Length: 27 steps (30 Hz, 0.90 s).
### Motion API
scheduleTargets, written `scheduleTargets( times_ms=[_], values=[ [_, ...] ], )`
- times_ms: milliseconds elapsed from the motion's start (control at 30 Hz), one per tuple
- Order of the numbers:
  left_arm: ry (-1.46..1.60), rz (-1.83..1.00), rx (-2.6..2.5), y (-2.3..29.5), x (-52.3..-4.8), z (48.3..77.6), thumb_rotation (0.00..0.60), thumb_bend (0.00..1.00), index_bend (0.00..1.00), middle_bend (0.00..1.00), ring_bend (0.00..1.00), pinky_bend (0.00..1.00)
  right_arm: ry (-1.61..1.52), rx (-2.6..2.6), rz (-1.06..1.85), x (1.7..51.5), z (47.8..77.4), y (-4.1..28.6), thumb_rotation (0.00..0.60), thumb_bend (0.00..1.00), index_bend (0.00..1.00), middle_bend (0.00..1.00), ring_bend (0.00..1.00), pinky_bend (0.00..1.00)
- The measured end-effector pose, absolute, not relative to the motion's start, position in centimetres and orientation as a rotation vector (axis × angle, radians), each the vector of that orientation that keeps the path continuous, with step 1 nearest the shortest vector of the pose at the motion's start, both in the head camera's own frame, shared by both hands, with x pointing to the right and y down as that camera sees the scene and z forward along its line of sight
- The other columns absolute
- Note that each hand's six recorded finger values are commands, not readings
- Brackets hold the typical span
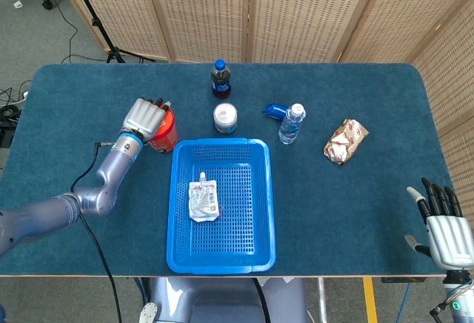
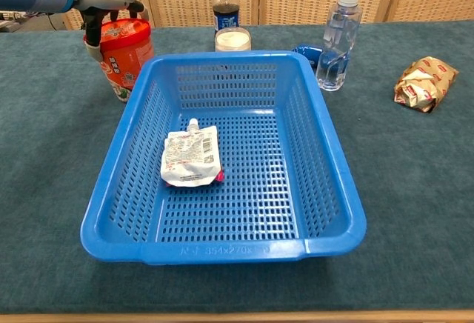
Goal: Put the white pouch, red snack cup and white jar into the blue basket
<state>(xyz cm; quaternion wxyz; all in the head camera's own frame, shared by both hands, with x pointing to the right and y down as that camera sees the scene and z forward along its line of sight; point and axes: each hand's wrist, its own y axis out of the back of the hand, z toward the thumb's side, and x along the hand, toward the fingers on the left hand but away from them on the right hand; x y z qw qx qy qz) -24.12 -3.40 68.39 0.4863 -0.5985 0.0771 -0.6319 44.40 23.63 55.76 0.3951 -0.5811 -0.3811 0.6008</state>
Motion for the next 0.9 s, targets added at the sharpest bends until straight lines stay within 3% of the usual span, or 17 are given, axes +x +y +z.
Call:
scheduleTargets(
  times_ms=[200, 400, 900],
  values=[
    [0.195, -1.530, -1.453, -3.2, -24.2, 67.9, 0.600, 0.44, 0.75, 0.38, 0.38, 0.40, -0.968, -1.475, 1.523, 44.4, 55.8, 23.7, 0.600, 0.16, 0.14, 0.00, 0.00, 0.00],
    [0.236, -1.505, -1.442, -3.7, -24.0, 66.0, 0.600, 0.44, 0.77, 0.39, 0.38, 0.40, -0.971, -1.479, 1.527, 44.5, 55.8, 23.7, 0.600, 0.16, 0.14, 0.00, 0.00, 0.00],
    [0.340, -1.343, -1.465, -3.6, -21.0, 57.7, 0.600, 0.43, 0.77, 0.39, 0.38, 0.40, -0.977, -1.488, 1.517, 44.4, 55.7, 23.6, 0.600, 0.16, 0.14, 0.00, 0.00, 0.00]
  ],
)
